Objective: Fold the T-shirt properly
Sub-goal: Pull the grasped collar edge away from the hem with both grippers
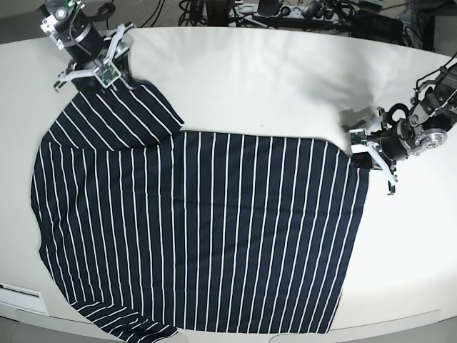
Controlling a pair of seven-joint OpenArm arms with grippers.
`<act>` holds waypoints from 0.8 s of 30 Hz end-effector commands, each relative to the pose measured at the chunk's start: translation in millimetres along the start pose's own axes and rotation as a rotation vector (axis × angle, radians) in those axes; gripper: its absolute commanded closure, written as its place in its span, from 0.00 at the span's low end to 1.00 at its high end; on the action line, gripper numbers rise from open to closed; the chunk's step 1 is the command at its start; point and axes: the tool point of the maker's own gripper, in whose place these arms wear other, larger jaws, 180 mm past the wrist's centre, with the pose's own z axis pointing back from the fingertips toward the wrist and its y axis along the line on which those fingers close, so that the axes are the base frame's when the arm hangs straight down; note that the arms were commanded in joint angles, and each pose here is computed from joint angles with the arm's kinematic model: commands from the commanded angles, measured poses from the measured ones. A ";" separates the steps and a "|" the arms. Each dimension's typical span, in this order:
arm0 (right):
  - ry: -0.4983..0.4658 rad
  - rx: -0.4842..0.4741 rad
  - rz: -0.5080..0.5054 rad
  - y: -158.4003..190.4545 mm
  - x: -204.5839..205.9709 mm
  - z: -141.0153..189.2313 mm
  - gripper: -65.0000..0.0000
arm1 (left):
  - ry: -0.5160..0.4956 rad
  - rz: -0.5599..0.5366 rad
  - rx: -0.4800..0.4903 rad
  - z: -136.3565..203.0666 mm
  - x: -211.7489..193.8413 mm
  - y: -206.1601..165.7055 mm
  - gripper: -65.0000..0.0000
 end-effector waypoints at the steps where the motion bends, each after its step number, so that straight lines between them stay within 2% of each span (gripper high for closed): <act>1: 0.116 0.003 0.033 -1.7 -26.4 -0.4 0.52 | 0.022 -0.005 -0.048 2.9 -7.3 -9.6 1.00; 2: 0.116 0.003 0.036 -3.5 -26.3 -2.1 0.56 | 0.023 -0.005 -0.048 3.0 -7.5 -9.5 1.00; 3: 0.108 -0.007 0.038 -7.4 -22.8 -3.5 0.64 | 0.023 -0.005 -0.048 3.0 -7.3 -9.5 1.00; 5: 0.091 -0.032 0.034 -13.4 -16.0 -3.6 0.91 | 0.022 -0.005 -0.046 3.1 -7.1 -9.0 1.00; 6: 0.081 -0.048 0.029 -16.6 -12.0 -2.8 1.00 | 0.022 -0.005 -0.038 3.1 -6.9 -7.5 1.00; 11: 0.011 -0.205 0.088 -44.4 19.5 10.8 1.00 | 0.010 -0.014 0.069 10.2 -2.6 13.4 1.00; 14: -0.034 -0.310 0.144 -61.6 40.8 23.4 1.00 | -0.010 -0.041 0.090 22.8 5.5 19.8 1.00; 19: -0.031 -0.342 0.182 -67.9 50.5 36.7 1.00 | -0.035 -0.094 0.102 50.2 21.4 21.2 1.00; 24: 0.015 -0.432 0.211 -87.6 38.7 56.9 1.00 | -0.016 -0.132 0.095 71.9 21.4 18.5 1.00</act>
